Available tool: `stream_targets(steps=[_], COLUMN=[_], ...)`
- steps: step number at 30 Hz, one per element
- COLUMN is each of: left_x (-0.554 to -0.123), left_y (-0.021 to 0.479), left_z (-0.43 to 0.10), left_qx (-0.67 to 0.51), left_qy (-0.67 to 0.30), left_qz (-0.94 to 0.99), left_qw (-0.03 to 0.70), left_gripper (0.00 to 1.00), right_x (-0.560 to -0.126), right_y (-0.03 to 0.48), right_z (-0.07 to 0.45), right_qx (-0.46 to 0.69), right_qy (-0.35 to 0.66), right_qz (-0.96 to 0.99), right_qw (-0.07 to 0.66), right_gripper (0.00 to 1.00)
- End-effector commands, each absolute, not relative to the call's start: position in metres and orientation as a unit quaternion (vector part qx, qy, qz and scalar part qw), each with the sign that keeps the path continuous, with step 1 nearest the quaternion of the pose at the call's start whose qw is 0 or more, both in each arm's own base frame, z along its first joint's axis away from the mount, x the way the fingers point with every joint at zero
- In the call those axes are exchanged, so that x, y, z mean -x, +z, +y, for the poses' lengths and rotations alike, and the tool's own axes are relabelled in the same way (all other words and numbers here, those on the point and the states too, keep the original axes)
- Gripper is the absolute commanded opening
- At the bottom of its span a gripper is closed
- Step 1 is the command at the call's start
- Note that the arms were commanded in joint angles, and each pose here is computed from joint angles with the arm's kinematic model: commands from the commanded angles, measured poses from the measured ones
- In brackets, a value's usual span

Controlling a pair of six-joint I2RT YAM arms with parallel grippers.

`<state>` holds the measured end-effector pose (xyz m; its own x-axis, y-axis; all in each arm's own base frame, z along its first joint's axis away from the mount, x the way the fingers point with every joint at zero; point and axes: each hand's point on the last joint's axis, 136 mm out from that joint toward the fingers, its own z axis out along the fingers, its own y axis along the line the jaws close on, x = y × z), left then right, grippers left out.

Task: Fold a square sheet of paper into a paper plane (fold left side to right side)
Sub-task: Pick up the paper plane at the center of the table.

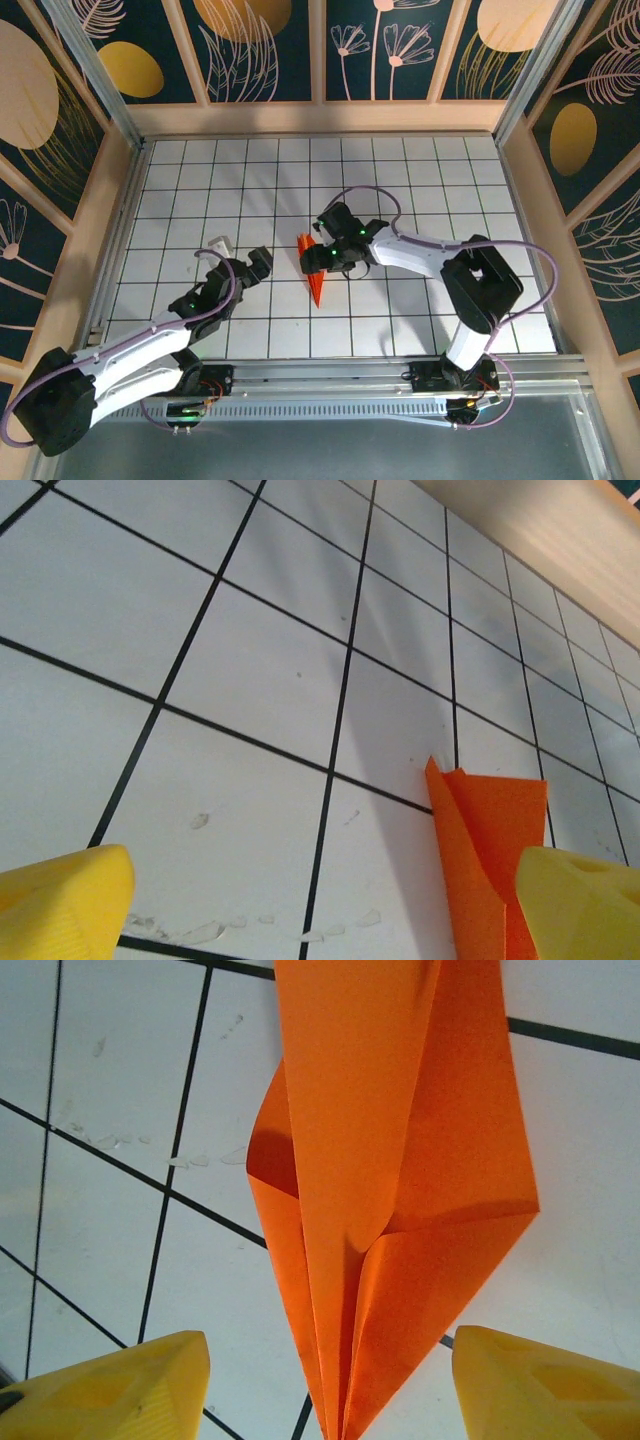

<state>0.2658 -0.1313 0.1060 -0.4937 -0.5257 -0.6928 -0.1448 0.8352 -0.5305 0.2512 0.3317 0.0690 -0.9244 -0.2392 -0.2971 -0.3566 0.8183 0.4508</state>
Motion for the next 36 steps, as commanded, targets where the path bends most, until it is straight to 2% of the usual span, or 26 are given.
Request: stream_targets(steps=[1,19,31,36], left_x=[-0.262,-0.257,-0.256,-0.256], left_y=[0.100,0.092,0.092,0.091], left_z=[-0.130,-0.122,-0.121,-0.121], left_qx=[0.207,0.212,0.214,0.214], left_qy=[-0.221,-0.214,-0.212,-0.210], left_qz=[0.836,0.837,0.837,0.838], left_qw=[0.458,0.457,0.457,0.456], left_gripper=[0.98,0.99,0.98,0.99], right_x=[-0.250,-0.250,-0.248,-0.247], right_y=[0.060,0.036,0.029,0.026], right_z=[0.332,0.335,0.334,0.335], right_qx=[0.146,0.140,0.145,0.149], right_qy=[0.233,0.200,0.172,0.154], right_qz=[0.956,0.966,0.970,0.973], right_qw=[0.101,0.085,0.088,0.089], right_gripper=[0.62,0.34,0.22,0.21])
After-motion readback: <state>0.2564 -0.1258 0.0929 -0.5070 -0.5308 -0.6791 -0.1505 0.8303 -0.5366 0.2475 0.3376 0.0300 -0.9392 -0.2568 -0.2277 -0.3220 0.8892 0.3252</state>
